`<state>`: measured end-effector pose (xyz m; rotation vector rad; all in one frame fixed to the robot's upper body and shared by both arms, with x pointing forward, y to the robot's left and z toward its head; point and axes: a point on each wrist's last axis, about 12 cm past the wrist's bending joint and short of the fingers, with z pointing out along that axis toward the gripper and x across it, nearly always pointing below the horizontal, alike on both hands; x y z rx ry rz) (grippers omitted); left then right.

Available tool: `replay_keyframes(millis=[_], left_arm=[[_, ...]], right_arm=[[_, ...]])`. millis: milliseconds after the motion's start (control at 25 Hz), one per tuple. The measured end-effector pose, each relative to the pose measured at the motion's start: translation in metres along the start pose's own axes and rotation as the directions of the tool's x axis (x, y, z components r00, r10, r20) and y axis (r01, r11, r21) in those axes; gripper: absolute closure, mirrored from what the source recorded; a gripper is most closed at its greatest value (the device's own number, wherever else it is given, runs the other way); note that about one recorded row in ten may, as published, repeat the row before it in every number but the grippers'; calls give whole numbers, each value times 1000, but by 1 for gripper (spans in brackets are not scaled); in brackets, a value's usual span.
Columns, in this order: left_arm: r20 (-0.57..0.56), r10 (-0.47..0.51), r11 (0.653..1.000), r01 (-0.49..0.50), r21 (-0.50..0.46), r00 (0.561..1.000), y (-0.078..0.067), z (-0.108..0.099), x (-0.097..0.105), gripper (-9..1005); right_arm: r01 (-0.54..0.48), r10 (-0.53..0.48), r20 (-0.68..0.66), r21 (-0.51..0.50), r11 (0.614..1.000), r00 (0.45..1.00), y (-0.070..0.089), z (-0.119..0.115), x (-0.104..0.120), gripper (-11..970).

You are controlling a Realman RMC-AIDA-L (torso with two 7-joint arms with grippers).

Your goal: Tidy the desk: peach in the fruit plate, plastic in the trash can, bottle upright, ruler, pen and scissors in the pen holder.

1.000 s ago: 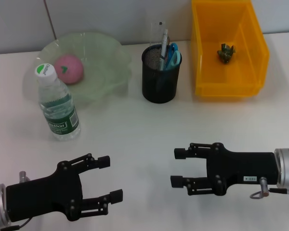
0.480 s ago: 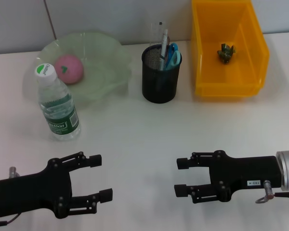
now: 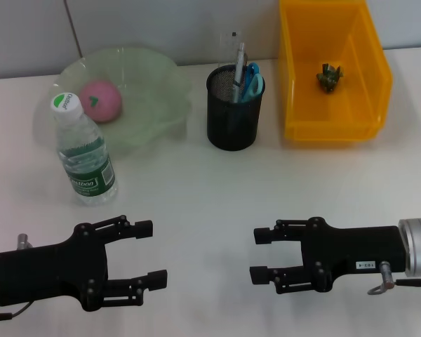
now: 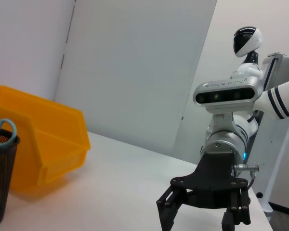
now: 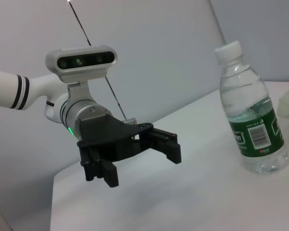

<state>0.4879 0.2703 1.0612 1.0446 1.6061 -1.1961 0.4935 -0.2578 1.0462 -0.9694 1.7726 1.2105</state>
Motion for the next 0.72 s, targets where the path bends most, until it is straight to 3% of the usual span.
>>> replay_keyframes(millis=[720], left_arm=[[0,-1,1000,1,1,1000,1,2,-1,137]], right_arm=[[10,-10,4,2,1000,1000,-2,3,-3,198]])
